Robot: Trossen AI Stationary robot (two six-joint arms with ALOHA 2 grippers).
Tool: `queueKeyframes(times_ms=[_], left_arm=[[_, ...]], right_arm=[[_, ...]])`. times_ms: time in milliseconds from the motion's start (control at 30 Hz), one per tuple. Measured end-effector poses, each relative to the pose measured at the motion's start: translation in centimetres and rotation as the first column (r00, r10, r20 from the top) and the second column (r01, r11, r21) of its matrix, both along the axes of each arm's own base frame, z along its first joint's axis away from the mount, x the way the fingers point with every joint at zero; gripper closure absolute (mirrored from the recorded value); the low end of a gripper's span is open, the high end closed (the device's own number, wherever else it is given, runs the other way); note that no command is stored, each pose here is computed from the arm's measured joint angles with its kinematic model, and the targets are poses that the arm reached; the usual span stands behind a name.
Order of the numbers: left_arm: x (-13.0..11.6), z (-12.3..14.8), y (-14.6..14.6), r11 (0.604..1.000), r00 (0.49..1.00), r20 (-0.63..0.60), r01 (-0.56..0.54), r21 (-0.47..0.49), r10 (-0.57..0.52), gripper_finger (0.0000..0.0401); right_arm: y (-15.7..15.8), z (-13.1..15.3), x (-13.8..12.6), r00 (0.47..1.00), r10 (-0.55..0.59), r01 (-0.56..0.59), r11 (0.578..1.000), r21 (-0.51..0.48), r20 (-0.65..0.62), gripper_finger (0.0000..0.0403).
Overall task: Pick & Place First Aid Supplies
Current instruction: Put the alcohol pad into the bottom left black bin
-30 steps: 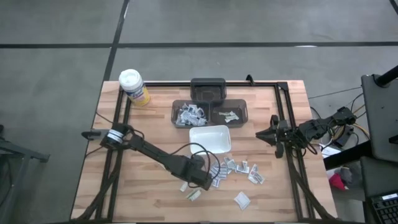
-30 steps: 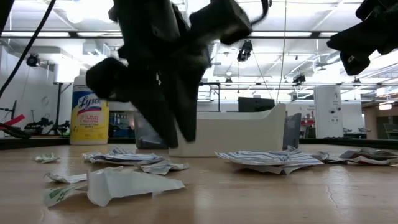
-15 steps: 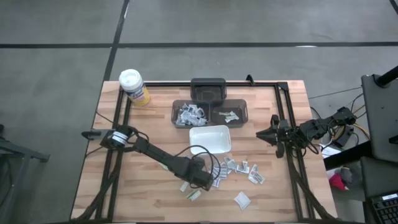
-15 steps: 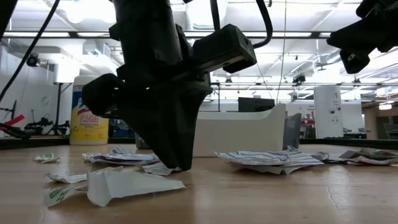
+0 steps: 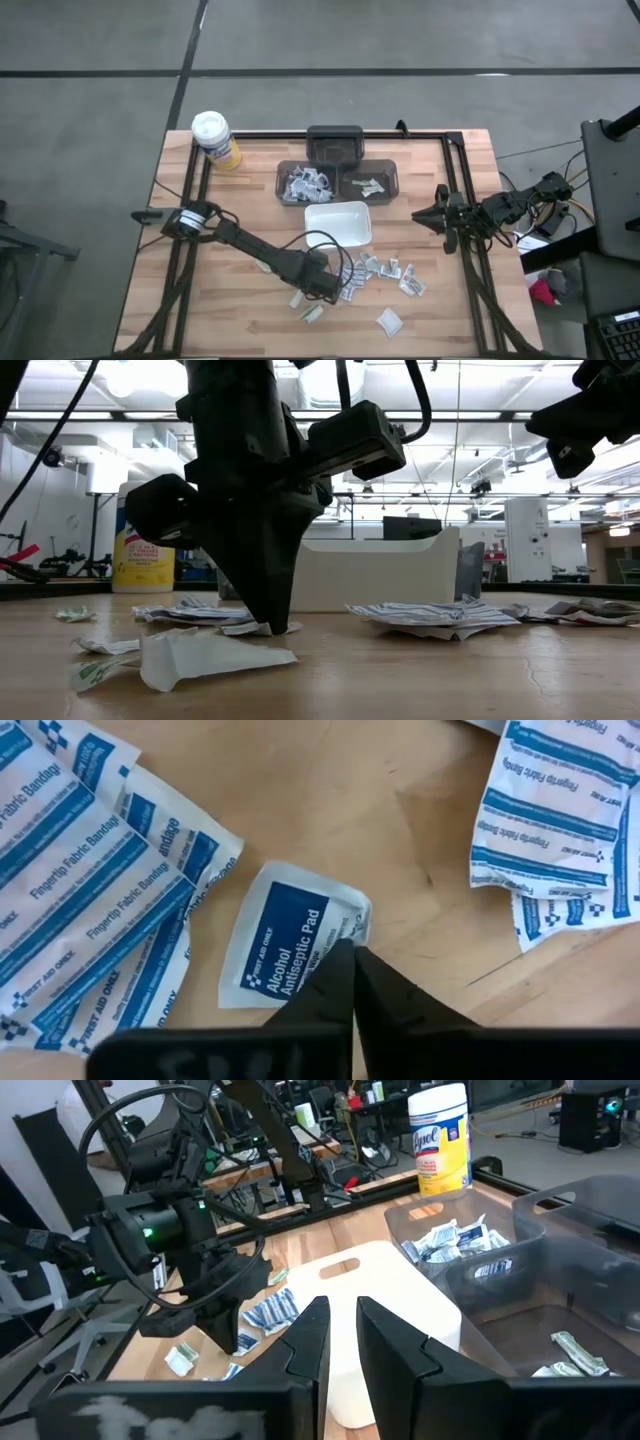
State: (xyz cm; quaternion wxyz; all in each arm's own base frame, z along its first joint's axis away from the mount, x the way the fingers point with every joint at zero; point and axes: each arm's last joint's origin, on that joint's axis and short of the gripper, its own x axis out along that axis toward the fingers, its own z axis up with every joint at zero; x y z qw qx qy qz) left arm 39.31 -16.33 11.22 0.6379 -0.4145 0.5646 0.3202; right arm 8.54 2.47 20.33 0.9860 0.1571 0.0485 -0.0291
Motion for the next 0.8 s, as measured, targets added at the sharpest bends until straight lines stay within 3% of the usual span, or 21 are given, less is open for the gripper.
queueKeyframes(times_ms=[300,467,800], left_arm=[[0.2,2.8,0.1,1.0,0.995,0.095,0.019,-0.015,-0.018,0.0401],[0.1,5.1,0.2,1.0,0.988,0.152,0.009,0.028,-0.013,0.0401],[0.5,6.7,0.1,0.999,0.98,0.196,0.03,0.032,-0.036,0.0401]], right_arm=[[0.0,0.0,0.0,1.0,0.0,0.0,1.0,0.0,-0.001,0.0351],[0.0,0.0,0.0,1.0,0.0,0.0,1.0,0.0,0.0,0.0351],[0.0,0.0,0.0,1.0,0.0,0.0,1.0,0.0,0.0,0.0351]])
